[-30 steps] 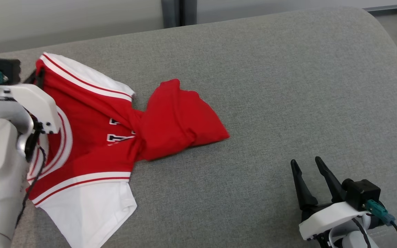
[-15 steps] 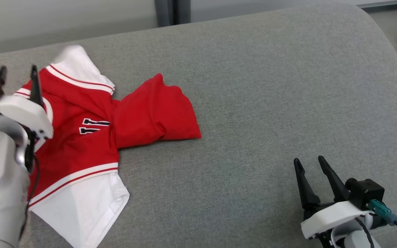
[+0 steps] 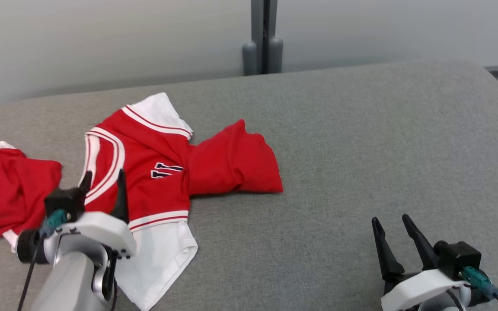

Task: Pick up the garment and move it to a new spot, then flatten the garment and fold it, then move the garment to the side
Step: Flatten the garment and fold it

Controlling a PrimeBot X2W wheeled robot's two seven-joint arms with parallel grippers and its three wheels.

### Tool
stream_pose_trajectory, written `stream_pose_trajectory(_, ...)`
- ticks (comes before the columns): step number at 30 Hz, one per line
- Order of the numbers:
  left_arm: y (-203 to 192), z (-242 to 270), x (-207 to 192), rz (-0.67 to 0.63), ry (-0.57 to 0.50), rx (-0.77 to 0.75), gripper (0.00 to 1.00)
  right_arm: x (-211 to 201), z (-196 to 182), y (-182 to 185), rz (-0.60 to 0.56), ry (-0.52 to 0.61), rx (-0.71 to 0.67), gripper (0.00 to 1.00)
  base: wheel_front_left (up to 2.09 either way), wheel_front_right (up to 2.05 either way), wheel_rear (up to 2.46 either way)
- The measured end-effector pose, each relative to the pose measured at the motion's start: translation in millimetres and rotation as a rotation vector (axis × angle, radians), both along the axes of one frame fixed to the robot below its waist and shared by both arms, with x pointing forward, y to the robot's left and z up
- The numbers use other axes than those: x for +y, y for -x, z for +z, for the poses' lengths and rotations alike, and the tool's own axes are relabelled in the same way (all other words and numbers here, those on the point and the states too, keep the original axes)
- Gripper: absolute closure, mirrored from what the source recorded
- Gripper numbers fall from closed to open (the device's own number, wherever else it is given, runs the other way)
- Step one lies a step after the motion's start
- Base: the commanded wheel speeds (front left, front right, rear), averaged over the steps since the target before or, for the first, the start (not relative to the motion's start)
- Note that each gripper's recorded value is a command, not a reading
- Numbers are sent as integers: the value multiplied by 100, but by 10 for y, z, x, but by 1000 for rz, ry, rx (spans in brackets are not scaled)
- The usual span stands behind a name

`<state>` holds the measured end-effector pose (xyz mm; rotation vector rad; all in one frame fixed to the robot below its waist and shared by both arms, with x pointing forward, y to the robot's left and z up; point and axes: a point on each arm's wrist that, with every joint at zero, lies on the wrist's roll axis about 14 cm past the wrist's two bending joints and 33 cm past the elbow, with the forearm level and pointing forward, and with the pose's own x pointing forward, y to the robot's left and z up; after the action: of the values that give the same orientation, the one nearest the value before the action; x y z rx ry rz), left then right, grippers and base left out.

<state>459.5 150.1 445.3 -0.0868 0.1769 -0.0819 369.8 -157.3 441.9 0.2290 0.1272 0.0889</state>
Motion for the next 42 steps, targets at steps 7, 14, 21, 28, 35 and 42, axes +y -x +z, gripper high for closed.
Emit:
stream_pose_trajectory(7,518,34,146,60,23,-28,0,135,105,121,41,2,-33,0,0,0,0)
stream_pose_trajectory(14,929,79,191,78,13,-68,0,226,89,195,71,8,-30,0,0,0,0)
stream_pose_trajectory(21,1196,-41,214,95,18,-39,0,353,74,148,114,15,-27,0,0,0,0)
stream_pose_trajectory(28,1246,-159,222,103,26,-1,0,784,189,-268,260,73,-70,0,0,0,0)
stream_pose_trajectory(35,1292,-315,368,155,26,54,0,1315,345,-924,422,122,-86,0,0,0,0)
stream_pose_trajectory(42,1386,-473,600,239,14,116,0,1680,168,-1412,492,102,61,0,0,0,0)
